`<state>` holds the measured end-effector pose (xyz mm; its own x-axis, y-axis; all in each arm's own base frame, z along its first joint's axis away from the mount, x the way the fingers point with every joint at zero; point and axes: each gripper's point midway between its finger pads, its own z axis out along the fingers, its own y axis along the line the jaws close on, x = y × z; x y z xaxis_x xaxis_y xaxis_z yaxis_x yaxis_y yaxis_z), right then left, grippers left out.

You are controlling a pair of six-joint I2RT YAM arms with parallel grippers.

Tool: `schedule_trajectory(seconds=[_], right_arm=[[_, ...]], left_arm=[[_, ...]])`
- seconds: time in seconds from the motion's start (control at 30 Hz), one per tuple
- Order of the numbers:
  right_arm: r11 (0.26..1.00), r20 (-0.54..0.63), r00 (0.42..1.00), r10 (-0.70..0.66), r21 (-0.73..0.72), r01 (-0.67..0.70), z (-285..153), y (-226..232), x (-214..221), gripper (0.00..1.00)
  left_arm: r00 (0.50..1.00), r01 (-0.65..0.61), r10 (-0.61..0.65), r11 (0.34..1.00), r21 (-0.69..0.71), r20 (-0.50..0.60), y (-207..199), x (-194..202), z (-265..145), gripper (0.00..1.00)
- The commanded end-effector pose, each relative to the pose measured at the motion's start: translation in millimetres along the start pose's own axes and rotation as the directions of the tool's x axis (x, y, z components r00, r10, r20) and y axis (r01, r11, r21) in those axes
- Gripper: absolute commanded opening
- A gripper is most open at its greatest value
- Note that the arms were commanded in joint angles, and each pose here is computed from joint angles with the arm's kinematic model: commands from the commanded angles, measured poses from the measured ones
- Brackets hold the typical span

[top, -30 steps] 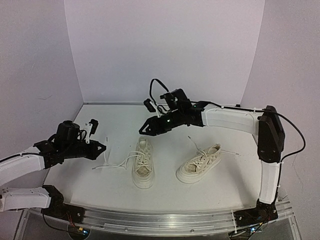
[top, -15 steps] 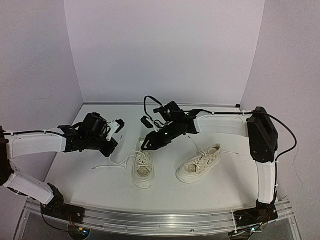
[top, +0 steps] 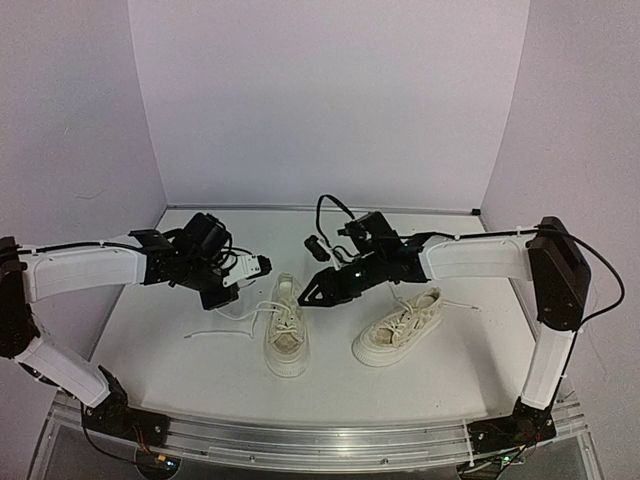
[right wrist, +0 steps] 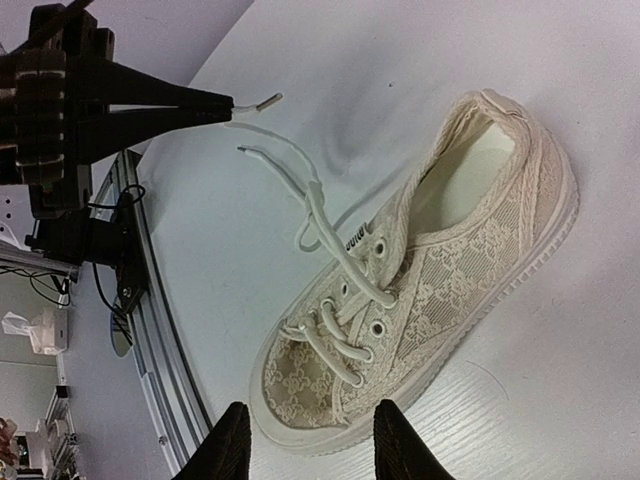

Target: Tie the shoes

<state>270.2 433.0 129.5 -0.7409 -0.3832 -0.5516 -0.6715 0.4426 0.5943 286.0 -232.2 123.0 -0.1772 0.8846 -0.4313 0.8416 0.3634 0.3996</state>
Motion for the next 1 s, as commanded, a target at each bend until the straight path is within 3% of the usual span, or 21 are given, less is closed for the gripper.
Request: schedule_trajectory(seconds=[0.0, 0.17, 0.5, 0.97], right_arm=[[0.995, 0.123, 0.992, -0.024, -0.094, 0.035, -18, 30, -26, 0.39], [0.991, 0.137, 0.991, -0.001, -0.130, 0.019, -19, 33, -21, 0.38], [0.993, 0.165, 0.986, 0.014, -0.119, 0.005, -32, 38, -15, 0.38], [0.992, 0.155, 0.987, 0.045, -0.120, -0.026, -24, 29, -6, 0.39]], left_arm=[[0.965, -0.252, 0.252, 0.968, -0.011, 0.077, 7, -9, -22, 0.00], [0.941, -0.291, 0.293, 0.956, -0.037, 0.169, 19, -18, -21, 0.00], [0.927, -0.332, 0.317, 0.943, 0.042, 0.200, 17, -33, 22, 0.00], [0.913, -0.382, 0.336, 0.902, 0.200, 0.230, -22, -37, 34, 0.00]])
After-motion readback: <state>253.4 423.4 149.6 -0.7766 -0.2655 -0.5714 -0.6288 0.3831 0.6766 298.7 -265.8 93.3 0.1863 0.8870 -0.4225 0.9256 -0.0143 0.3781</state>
